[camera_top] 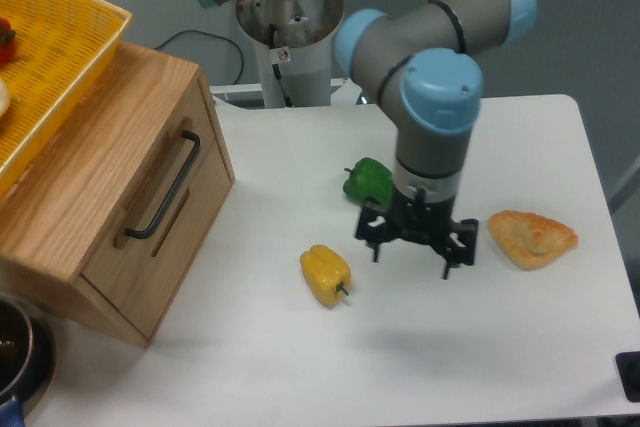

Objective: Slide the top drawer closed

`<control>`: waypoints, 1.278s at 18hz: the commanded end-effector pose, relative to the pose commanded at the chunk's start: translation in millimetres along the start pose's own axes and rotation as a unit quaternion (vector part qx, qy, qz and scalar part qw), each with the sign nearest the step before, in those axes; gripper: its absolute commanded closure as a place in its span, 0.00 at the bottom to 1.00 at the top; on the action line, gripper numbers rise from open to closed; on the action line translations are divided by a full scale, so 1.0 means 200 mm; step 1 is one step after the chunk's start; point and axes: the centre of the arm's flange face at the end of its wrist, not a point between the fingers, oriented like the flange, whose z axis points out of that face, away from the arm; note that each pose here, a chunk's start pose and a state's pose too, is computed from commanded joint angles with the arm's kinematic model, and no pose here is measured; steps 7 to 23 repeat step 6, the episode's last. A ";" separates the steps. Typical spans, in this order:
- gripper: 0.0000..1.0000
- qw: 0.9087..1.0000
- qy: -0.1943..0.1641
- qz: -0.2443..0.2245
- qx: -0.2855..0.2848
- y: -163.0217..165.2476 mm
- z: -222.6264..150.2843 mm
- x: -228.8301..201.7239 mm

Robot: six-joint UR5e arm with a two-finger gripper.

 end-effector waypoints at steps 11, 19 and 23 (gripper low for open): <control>0.00 0.998 0.004 0.063 -0.014 0.25 0.12 -0.27; 0.00 0.998 0.004 0.063 -0.014 0.25 0.12 -0.27; 0.00 0.998 0.004 0.063 -0.014 0.25 0.12 -0.27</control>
